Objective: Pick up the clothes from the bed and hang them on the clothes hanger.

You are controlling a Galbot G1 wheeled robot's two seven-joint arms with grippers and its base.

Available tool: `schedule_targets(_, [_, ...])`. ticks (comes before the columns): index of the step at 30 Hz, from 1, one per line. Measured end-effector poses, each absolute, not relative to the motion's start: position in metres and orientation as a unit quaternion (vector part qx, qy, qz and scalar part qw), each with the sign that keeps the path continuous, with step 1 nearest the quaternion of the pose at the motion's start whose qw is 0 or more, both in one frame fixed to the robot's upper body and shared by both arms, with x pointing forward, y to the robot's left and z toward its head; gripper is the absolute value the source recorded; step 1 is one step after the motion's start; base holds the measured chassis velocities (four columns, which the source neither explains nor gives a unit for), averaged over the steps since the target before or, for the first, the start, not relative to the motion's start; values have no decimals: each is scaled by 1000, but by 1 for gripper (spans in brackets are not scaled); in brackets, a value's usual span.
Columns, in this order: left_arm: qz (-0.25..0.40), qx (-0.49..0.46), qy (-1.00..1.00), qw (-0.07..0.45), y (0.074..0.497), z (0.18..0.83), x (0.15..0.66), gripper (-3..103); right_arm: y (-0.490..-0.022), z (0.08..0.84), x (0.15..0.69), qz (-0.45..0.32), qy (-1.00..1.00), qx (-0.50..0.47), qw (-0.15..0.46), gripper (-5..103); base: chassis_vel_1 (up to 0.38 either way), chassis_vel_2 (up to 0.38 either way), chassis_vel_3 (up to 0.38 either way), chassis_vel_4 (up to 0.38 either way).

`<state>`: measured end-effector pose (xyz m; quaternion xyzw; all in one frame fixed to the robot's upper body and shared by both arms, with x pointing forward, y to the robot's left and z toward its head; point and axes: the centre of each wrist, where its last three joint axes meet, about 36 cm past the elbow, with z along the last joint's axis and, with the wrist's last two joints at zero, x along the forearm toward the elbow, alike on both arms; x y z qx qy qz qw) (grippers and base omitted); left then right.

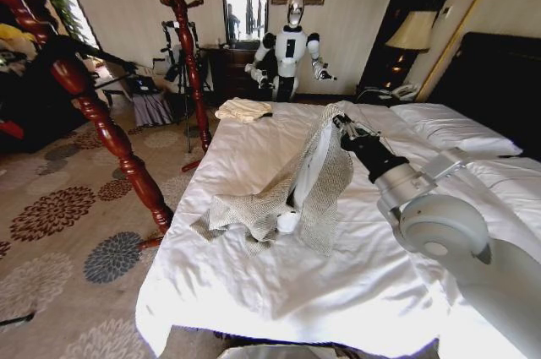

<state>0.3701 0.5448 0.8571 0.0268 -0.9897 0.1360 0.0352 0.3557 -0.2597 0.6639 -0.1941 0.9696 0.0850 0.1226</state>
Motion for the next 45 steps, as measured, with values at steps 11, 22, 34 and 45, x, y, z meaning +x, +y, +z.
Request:
schedule_targets(11, [132, 25, -988, 75, 537, 839, 399, 100, -259, 662, 357, 85, 970, -193, 121, 2, 0, 0, 0, 0])
schedule_targets(22, [113, 17, -990, 84, 526, 830, 402, 76, -260, 661, 357, 85, 970, -191, 121, 2, 0, 0, 0, 0])
schedule_targets(34, [106, -8, -991, 79, 516, 830, 399, 38, -260, 661, 356, 82, 971, -190, 121, 2, 0, 0, 0, 0])
schedule_targets(45, [99, -44, -992, 59, 499, 837, 393, 18, -261, 664, 354, 81, 970, -188, 127, 2, 0, 0, 0, 0])
